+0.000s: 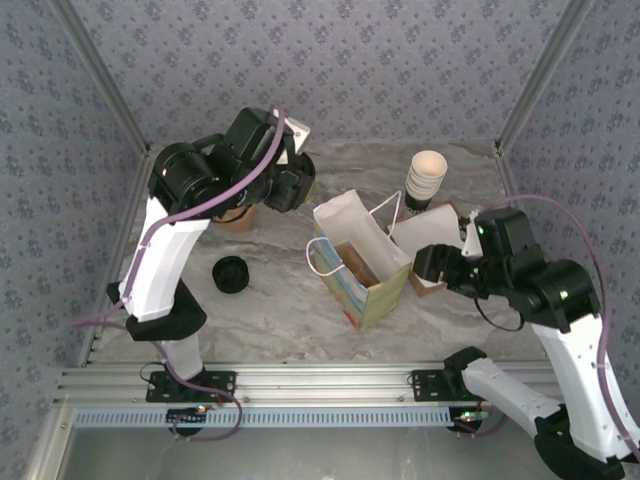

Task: Pack the takeout coffee

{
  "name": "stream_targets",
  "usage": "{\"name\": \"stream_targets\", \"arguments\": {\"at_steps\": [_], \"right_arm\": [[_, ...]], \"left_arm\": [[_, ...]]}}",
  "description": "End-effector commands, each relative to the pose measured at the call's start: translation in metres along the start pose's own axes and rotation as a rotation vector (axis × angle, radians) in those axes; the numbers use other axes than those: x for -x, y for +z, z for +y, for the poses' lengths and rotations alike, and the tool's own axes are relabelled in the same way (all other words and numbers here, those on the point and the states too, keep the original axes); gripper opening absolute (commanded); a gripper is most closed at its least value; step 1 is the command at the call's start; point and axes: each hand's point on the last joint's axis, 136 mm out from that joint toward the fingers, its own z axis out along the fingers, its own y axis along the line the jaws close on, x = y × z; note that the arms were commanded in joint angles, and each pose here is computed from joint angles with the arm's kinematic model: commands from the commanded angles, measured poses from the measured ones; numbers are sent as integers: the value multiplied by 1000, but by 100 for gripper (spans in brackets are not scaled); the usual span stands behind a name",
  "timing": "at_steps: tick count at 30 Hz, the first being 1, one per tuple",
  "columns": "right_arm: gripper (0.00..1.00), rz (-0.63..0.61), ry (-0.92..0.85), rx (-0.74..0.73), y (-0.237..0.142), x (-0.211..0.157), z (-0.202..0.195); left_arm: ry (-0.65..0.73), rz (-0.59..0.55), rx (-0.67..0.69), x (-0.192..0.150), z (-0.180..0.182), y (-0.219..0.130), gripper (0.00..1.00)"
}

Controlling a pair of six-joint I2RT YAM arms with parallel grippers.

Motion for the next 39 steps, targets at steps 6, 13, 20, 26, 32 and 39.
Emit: {"name": "stream_targets", "arguments": {"at_steps": [6, 13, 20, 26, 32, 39], "right_arm": [[65, 50, 84, -18, 34, -31, 9], [69, 7, 42, -19, 60, -21, 33], [62, 6, 38, -30, 73, -9, 45], [32, 23, 40, -49, 76, -6, 40], [17, 65, 30, -51, 88, 2, 37], [9, 159, -37, 38, 101, 10, 60]], "left_arm": [[-9, 87, 18, -33, 35, -15, 64], [-103, 36, -17, -49, 56, -19, 65], [-126, 48, -22, -58, 60, -16, 66], [-123, 24, -35, -50, 60, -21, 66], [-119, -2, -66, -39, 57, -30, 65], [-106, -18, -78, -35, 54, -42, 65]]}}
